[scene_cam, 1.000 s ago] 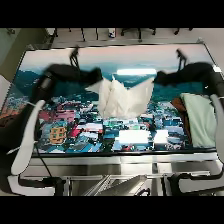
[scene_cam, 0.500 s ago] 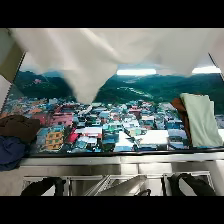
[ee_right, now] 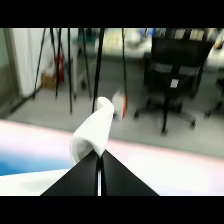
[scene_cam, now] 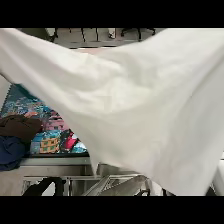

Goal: Fold the shirts.

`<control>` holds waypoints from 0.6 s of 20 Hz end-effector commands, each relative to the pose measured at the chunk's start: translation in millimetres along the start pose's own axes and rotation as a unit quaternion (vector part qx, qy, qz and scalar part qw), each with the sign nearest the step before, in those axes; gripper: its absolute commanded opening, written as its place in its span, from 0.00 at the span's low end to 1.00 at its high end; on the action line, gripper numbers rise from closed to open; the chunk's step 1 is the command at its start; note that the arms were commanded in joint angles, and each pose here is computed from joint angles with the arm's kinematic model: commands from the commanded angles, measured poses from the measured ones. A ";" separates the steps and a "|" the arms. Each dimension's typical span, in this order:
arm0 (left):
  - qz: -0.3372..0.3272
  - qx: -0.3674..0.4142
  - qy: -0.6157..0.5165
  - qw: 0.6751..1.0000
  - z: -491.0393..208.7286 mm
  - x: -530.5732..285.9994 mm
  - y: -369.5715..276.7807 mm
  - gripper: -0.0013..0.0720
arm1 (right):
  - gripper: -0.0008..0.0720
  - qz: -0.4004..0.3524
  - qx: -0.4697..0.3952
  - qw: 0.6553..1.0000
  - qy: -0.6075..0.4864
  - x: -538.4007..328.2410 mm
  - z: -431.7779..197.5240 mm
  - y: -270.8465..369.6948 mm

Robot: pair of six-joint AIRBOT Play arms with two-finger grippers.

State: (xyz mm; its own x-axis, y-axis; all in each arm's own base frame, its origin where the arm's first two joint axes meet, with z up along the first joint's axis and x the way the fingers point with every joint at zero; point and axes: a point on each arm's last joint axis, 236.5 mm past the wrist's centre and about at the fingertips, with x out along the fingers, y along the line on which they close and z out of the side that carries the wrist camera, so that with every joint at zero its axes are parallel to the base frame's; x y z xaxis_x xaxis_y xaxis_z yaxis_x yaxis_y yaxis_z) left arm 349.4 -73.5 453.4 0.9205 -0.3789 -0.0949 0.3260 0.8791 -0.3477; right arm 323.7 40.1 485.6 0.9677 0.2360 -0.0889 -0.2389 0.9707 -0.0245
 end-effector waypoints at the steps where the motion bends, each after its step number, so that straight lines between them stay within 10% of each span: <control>1: -0.010 -0.011 0.112 0.994 -72.0 94.6 40.9 0.05 | 0.04 0.014 0.073 0.987 0.143 89.9 -105.2 -27.8; 12: 0.027 -0.107 0.284 0.952 -332.7 336.6 168.2 0.05 | 0.04 -0.041 0.272 0.872 0.405 265.4 -483.3 -86.8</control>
State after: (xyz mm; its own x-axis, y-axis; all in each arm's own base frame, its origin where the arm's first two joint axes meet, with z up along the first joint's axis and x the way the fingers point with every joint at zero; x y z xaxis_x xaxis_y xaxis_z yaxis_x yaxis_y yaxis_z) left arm 616.3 -133.8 111.0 0.6845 -0.4757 -0.5524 0.1858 0.8465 -0.4989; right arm 546.4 0.0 52.0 0.5959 0.2693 -0.7566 0.0324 0.9333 0.3577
